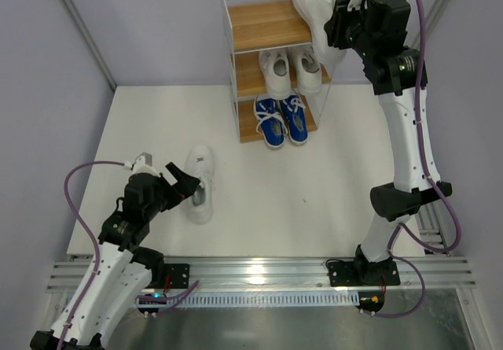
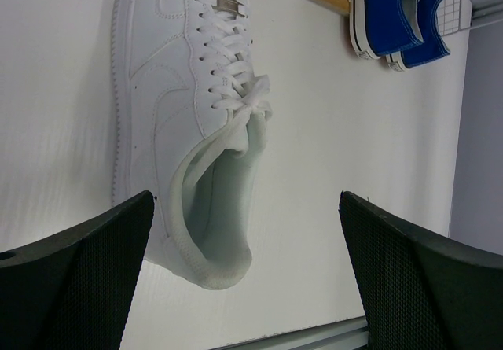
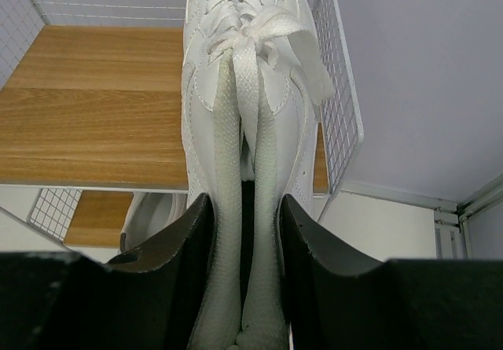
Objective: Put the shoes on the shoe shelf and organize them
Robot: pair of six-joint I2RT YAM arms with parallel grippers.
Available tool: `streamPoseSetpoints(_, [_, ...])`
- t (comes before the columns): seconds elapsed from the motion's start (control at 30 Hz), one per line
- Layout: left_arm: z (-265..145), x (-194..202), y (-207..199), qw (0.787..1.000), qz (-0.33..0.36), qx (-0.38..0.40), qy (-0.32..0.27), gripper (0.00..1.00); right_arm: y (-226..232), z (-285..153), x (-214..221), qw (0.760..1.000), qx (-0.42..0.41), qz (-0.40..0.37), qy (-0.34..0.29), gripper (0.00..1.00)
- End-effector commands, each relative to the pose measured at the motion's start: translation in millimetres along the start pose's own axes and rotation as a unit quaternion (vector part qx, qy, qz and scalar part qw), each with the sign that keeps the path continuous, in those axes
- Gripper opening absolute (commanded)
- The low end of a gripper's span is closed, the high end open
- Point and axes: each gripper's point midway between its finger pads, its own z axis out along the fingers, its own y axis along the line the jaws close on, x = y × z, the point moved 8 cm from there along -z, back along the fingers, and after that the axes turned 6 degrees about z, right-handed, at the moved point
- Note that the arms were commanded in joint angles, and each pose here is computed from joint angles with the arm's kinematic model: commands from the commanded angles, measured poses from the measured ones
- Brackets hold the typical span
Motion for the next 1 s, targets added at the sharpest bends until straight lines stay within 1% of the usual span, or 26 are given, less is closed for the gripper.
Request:
streamPoseSetpoints(0.0, [-5,-12,-6,1.000,0.010,0.005,-0.024,1.00,4,-21,-64,0.988,-0.011,0.022,-0.150,0.04])
streamPoseSetpoints(0.17, [-6,-13,-6,1.000,0.010,0.003,-0.025,1.00,5,-19,-64,0.988,-0.012,0.033,-0.151,0.05])
streamPoseSetpoints(0.2, [-6,-13,-6,1.000,0.010,0.004,-0.026,1.00,6,-19,-64,0.988,-0.015,0.033,-0.151,0.11])
streamPoseSetpoints(0.27, [-6,-13,-6,1.000,0.010,0.004,-0.026,1.00,6,-22,-65,0.988,-0.016,0.035,-0.152,0.28])
streamPoseSetpoints(0.3, [-6,-13,-6,1.000,0.010,0.004,-0.026,1.00,6,-23,-66,0.987,-0.017,0.035,-0.153,0.41])
streamPoseSetpoints(0.4, [-6,-13,-7,1.000,0.010,0.004,-0.025,1.00,6,-31,-70,0.985,-0.019,0.036,-0.165,0.61])
streamPoseSetpoints(0.47, [-6,-13,-6,1.000,0.010,0.003,-0.025,1.00,7,-38,-76,0.983,-0.020,0.039,-0.178,0.71])
streamPoseSetpoints(0.5, [-7,-13,-7,1.000,0.010,0.004,-0.025,1.00,7,-40,-79,0.982,-0.022,0.039,-0.183,0.80])
streamPoseSetpoints(0.53, [-7,-13,-6,1.000,0.010,0.003,-0.025,1.00,8,-47,-84,0.980,-0.025,0.039,-0.192,0.84])
streamPoseSetpoints(0.6, [-8,-13,-7,1.000,0.010,0.004,-0.026,1.00,8,-52,-87,0.979,-0.028,0.042,-0.199,0.91])
streamPoseSetpoints(0.73, [-9,-14,-6,1.000,0.010,0.001,-0.026,1.00,11,-71,-100,0.971,-0.044,0.045,-0.233,0.95])
streamPoseSetpoints(0.77, [-10,-14,-7,1.000,0.011,0.003,-0.028,1.00,12,-87,-107,0.966,-0.054,0.045,-0.249,0.96])
streamPoseSetpoints(0.8, [-11,-14,-7,1.000,0.011,0.003,-0.029,1.00,13,-91,-105,0.966,-0.059,0.045,-0.248,0.97])
streamPoseSetpoints(0.83, [-11,-14,-6,1.000,0.010,0.001,-0.030,1.00,15,-101,-110,0.962,-0.067,0.043,-0.262,1.00])
streamPoseSetpoints(0.87, [-13,-14,-6,0.999,0.010,0.000,-0.031,1.00,19,-107,-109,0.961,-0.074,0.041,-0.265,1.00])
streamPoseSetpoints(0.9, [-13,-14,-5,0.999,0.010,0.000,-0.031,1.00,21,-127,-107,0.959,-0.081,0.038,-0.269,1.00])
streamPoseSetpoints(0.97, [-13,-14,-5,0.999,0.010,-0.002,-0.031,1.00,29,-146,-102,0.955,-0.096,0.020,-0.280,1.00])
